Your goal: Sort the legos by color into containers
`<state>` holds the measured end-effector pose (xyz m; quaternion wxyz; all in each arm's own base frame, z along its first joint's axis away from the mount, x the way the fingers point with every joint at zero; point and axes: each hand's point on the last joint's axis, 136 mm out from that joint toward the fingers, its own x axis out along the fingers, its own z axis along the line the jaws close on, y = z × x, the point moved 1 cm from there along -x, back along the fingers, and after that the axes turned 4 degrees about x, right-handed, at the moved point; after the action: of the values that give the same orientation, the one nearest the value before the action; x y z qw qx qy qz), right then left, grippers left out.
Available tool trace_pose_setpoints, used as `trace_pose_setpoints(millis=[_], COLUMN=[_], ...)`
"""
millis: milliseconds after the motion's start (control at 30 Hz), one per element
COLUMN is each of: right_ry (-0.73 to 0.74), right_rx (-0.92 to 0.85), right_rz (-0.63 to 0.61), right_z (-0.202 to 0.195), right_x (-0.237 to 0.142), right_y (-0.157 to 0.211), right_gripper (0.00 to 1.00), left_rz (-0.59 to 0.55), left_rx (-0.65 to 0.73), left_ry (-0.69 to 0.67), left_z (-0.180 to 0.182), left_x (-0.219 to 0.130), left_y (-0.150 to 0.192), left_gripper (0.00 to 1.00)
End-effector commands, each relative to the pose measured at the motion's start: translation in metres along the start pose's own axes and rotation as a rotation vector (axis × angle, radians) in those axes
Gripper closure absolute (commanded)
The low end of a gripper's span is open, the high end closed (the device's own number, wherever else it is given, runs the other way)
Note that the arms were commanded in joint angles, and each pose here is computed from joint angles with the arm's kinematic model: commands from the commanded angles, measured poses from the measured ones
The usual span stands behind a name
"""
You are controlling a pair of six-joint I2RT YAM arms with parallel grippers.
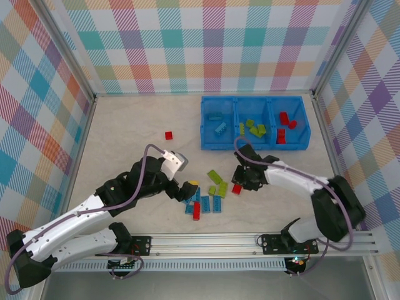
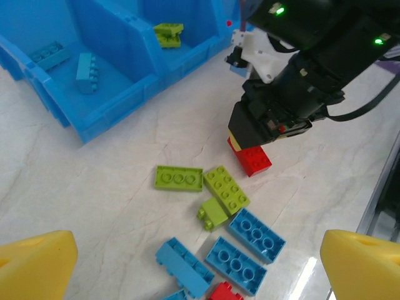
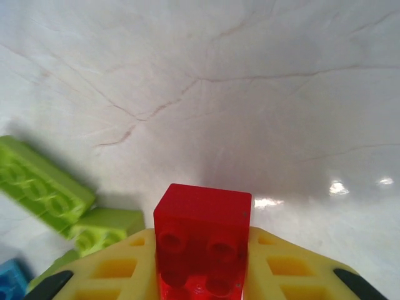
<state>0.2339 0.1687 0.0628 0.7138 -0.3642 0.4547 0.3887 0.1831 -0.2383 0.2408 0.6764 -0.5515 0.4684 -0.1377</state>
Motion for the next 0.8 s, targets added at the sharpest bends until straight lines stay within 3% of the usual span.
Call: trace_pose_setpoints(millis=[0,200,367,600,767], right_ry=[-0.051,-0.117,-0.081,-0.064,-0.038], right_rx=[0.003,0.145,0.309,0.397,0.37], right_rz=[-0.177,-0.512,-0.679,-0.607,-0.581], right_z=[0.0,-0.031,-0.073,-0.086,-0.081], right_x=[-0.038,-0.112,-0.144,-0.103,-0.09], right_y=[-0.03,-0.129,-0.212,-0.296,-0.327], right_gripper=[0.77,0.77,0.77,0.71,0.4], left_rz=[-0.102,-0.176,-0.144,-0.096,-0.033], left_rx=[-0.012,-0.043,-0.108,-0.278,-0.493], left_ry=[0.083,0.103,0.035,-0.092,-0.313], left_z=[-0.015,-0.017,-0.006,0.015,0.048], left_x=[-0.002,-0.001,0.005,0.013,0.013], left_y=[-0.02,-0.035,-0.034,-0.023,0.003], left_gripper=[0.0,0.0,0.0,0.0,0.0])
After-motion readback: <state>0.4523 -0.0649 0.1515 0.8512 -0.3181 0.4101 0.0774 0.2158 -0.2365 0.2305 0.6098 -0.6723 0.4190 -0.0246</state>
